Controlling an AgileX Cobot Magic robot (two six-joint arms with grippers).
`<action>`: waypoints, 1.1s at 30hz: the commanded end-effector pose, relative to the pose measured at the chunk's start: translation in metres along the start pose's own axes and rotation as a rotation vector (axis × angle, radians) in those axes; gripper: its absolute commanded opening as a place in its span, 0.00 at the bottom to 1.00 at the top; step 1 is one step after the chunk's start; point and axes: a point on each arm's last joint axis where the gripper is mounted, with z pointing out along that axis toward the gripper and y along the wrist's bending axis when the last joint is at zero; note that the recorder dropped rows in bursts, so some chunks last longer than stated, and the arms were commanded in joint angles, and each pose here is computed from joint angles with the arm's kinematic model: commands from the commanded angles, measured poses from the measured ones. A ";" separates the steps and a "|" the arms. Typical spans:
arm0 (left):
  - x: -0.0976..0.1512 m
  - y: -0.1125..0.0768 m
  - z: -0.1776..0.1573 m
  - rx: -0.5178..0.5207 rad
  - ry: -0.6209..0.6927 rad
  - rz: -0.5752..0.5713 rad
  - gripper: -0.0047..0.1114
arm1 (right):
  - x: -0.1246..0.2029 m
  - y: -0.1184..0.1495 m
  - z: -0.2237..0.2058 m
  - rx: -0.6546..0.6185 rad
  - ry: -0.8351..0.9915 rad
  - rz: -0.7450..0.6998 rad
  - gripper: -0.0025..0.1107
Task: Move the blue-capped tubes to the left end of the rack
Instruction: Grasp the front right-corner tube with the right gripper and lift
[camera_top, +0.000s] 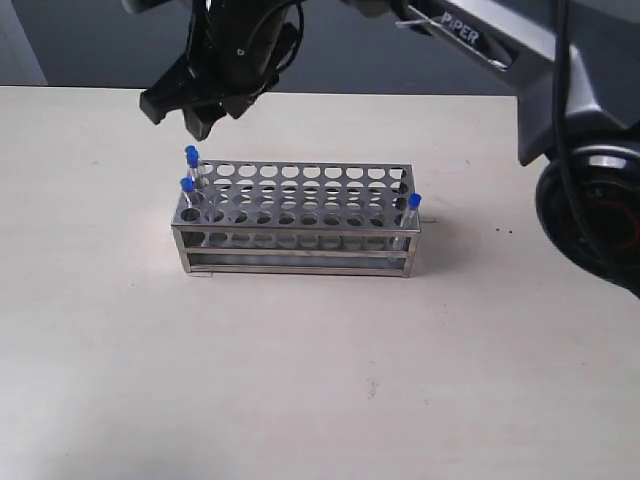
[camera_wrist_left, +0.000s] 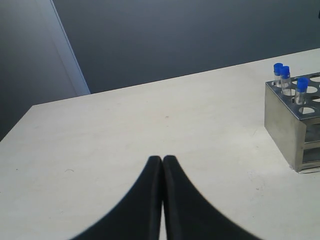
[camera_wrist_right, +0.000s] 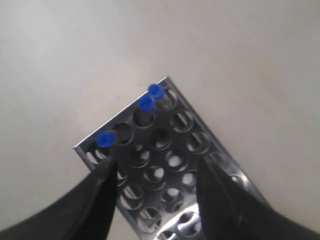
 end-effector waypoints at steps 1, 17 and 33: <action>-0.002 -0.001 0.000 0.013 -0.013 0.002 0.04 | 0.000 -0.013 -0.029 0.144 -0.022 0.021 0.44; -0.002 -0.001 0.000 0.013 -0.013 0.002 0.04 | 0.134 -0.066 -0.028 0.251 0.404 0.214 0.44; -0.002 -0.001 0.000 0.013 -0.013 0.002 0.04 | 0.147 -0.073 0.002 0.214 0.343 0.250 0.44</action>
